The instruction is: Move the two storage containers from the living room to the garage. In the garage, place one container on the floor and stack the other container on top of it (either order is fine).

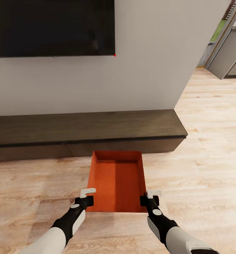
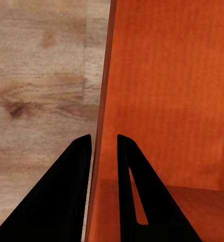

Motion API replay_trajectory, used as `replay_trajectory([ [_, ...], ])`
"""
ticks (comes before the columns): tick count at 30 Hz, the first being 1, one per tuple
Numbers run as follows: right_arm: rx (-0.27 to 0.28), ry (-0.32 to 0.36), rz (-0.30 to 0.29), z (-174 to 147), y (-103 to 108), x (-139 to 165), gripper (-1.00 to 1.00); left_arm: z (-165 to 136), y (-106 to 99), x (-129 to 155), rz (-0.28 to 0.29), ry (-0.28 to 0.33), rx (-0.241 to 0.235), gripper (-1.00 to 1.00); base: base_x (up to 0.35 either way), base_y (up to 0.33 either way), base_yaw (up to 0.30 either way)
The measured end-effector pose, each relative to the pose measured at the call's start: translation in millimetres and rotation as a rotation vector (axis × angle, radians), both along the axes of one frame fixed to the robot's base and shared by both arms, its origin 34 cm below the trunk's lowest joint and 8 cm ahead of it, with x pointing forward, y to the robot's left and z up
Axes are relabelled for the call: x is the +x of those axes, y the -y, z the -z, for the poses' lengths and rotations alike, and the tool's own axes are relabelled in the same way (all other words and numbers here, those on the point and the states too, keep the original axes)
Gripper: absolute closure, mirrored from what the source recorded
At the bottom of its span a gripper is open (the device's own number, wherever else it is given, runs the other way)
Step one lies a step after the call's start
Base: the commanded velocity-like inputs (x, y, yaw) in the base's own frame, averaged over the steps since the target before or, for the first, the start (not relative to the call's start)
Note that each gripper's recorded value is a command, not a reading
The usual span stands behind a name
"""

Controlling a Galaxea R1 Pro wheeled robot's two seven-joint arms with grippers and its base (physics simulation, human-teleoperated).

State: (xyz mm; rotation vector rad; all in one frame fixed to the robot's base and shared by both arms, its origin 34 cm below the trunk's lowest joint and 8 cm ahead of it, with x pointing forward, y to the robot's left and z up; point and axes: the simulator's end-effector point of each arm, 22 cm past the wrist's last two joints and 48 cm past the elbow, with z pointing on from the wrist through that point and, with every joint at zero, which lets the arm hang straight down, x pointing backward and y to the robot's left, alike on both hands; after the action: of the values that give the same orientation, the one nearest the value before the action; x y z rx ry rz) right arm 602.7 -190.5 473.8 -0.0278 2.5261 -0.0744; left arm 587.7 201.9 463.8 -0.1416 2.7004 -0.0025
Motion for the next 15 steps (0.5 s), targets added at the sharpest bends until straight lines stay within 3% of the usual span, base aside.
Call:
replay_trajectory([
  [15,0.000,0.019,0.001,-9.6,0.2,6.0,1.00,-9.4,0.2,6.7,0.001,0.019,0.000,1.00,0.000,0.000,0.001],
])
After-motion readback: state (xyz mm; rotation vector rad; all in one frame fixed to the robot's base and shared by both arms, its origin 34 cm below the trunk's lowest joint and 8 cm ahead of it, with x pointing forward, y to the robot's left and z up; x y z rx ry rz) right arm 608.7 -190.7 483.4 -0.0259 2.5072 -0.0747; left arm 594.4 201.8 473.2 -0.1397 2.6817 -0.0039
